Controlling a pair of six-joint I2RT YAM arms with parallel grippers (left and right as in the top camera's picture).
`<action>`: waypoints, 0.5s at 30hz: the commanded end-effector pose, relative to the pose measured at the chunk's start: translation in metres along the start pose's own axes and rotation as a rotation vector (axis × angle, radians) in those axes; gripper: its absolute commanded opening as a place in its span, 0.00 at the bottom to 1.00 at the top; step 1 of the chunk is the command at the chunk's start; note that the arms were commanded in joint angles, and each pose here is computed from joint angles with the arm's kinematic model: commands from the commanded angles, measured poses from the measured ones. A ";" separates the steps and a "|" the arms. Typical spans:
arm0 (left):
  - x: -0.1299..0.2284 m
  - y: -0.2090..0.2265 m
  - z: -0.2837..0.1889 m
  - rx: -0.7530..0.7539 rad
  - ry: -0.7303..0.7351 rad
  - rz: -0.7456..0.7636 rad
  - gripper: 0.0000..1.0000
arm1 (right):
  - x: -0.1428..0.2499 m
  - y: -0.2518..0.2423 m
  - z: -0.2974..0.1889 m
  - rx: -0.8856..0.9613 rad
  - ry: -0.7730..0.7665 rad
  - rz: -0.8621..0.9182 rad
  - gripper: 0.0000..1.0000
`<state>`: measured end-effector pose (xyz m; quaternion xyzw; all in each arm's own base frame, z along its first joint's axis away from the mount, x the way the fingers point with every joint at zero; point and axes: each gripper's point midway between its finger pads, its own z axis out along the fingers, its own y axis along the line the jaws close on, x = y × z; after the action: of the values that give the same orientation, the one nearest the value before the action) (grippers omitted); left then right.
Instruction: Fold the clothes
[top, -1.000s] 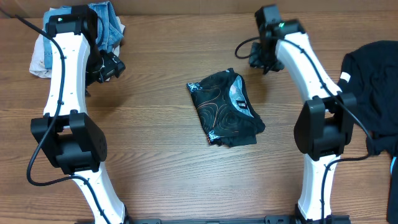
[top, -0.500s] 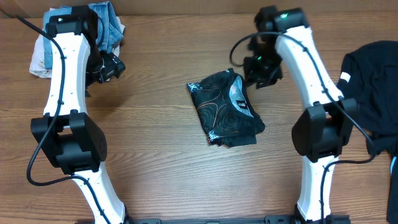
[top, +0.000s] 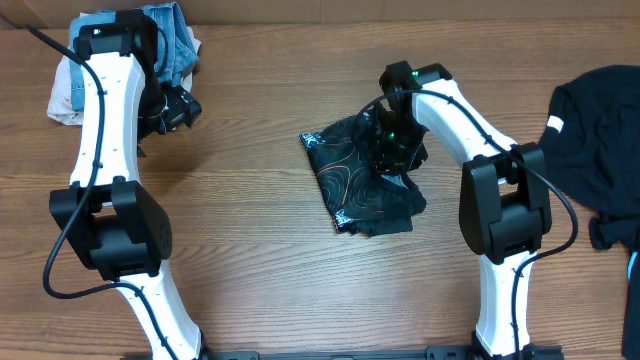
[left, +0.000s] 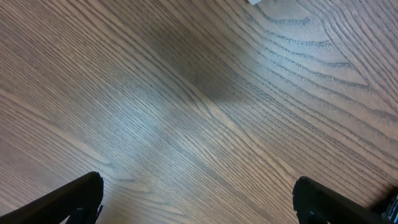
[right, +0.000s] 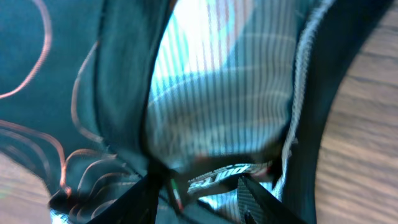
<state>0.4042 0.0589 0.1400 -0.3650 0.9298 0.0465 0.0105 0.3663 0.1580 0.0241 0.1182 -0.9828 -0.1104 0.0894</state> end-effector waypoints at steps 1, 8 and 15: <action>0.001 0.001 -0.002 -0.013 -0.009 0.028 1.00 | 0.001 -0.001 0.007 -0.012 0.000 -0.006 0.45; 0.002 0.001 -0.002 -0.014 -0.009 0.028 1.00 | 0.002 -0.019 0.015 0.080 -0.005 0.035 0.37; 0.000 0.000 -0.002 -0.010 -0.014 0.027 1.00 | 0.017 -0.054 0.005 0.279 0.040 0.128 0.46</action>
<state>0.4043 0.0589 0.1400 -0.3651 0.9298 0.0462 0.0106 0.3601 0.1306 0.0074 0.0868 -0.9909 -0.0321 0.0982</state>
